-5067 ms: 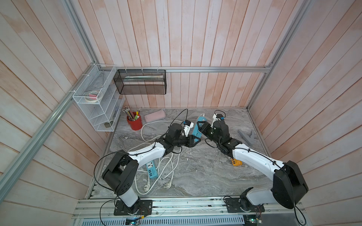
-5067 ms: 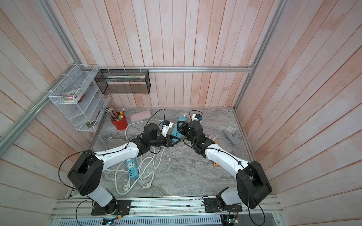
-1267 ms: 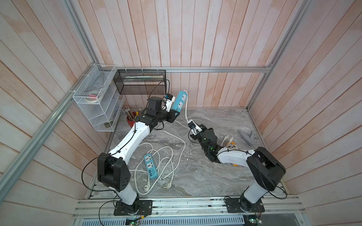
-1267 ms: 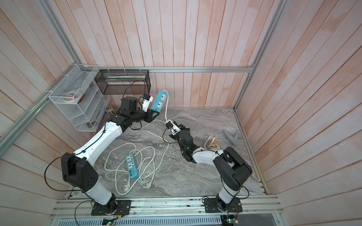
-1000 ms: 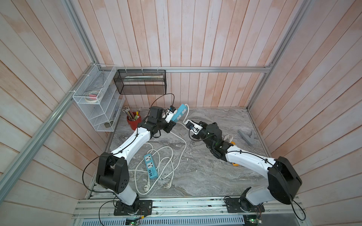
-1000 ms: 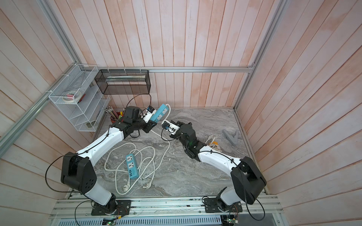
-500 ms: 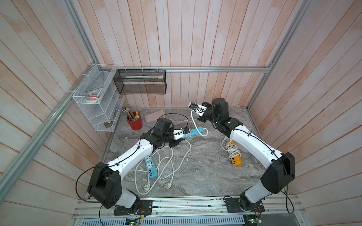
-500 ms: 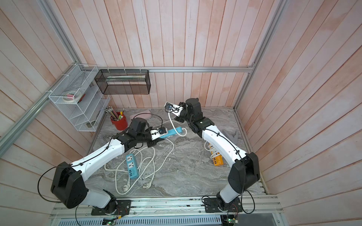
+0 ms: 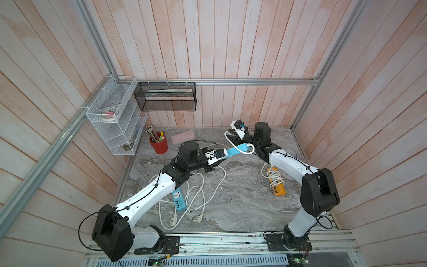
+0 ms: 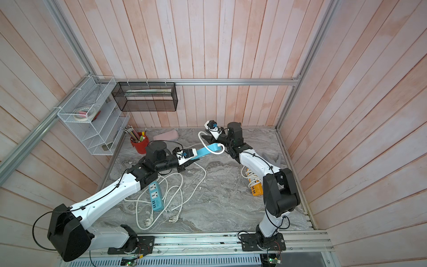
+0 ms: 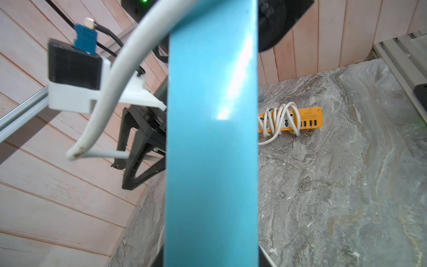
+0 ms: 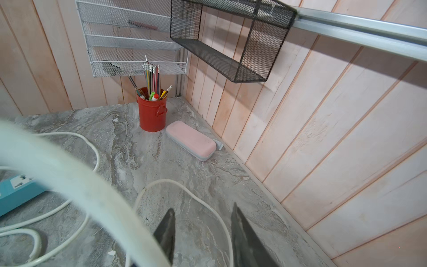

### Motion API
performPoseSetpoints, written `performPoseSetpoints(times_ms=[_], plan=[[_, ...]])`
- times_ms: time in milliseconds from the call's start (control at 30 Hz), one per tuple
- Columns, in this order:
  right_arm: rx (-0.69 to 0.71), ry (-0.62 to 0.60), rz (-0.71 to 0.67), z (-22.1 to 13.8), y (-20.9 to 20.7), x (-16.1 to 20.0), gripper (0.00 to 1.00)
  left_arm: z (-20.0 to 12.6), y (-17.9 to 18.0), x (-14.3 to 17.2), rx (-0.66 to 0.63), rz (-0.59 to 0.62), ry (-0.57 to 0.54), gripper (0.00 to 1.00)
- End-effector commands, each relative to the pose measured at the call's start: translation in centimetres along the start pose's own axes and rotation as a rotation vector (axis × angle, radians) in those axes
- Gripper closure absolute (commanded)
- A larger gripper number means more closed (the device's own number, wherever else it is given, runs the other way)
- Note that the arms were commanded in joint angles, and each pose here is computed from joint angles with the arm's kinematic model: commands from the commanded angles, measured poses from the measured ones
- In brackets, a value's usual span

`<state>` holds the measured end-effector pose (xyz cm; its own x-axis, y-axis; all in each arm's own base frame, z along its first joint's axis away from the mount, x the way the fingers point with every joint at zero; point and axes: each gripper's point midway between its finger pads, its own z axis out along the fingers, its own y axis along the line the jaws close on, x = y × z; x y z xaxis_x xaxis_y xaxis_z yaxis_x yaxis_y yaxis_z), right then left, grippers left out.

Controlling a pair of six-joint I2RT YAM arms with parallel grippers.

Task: Wrap the cord around the power strip
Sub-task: Wrap the power cord around the power strip.

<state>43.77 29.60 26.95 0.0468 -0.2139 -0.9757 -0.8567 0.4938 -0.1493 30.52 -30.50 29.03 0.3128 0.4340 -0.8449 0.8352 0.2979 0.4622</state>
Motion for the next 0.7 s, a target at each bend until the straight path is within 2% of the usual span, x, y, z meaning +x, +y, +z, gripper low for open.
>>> performPoseSetpoints(times_ms=[0,100,233,367,433,533,600,667], plan=[[0.002,-0.168,0.122,0.6,-0.3,-1.8,0.54,-1.0,2.4,-3.9,-0.062,-0.037,-0.108,1.00],[0.052,-0.209,0.185,1.1,-1.3,-0.8,0.51,-1.0,3.2,-4.1,-0.075,-0.075,-0.101,1.00],[0.112,-0.201,0.246,2.8,-2.5,2.2,0.48,-1.0,4.1,-4.3,-0.085,-0.118,-0.086,1.00],[0.264,-0.178,0.264,4.5,-5.8,5.3,0.50,-1.3,5.3,-4.4,-0.113,-0.167,-0.090,1.00],[0.281,-0.164,0.264,5.1,-6.4,6.2,0.60,-1.5,5.8,-4.2,-0.122,-0.196,-0.087,1.00],[0.279,-0.140,0.260,5.7,-5.9,6.9,0.83,-2.0,7.1,-3.3,-0.166,-0.240,-0.066,1.00],[0.302,-0.100,0.239,5.4,-5.1,7.7,0.93,-2.4,8.6,-2.4,-0.221,-0.271,-0.040,1.00],[0.331,-0.041,0.203,4.7,-4.0,8.7,0.97,-2.8,10.4,-1.0,-0.278,-0.306,0.008,1.00]])
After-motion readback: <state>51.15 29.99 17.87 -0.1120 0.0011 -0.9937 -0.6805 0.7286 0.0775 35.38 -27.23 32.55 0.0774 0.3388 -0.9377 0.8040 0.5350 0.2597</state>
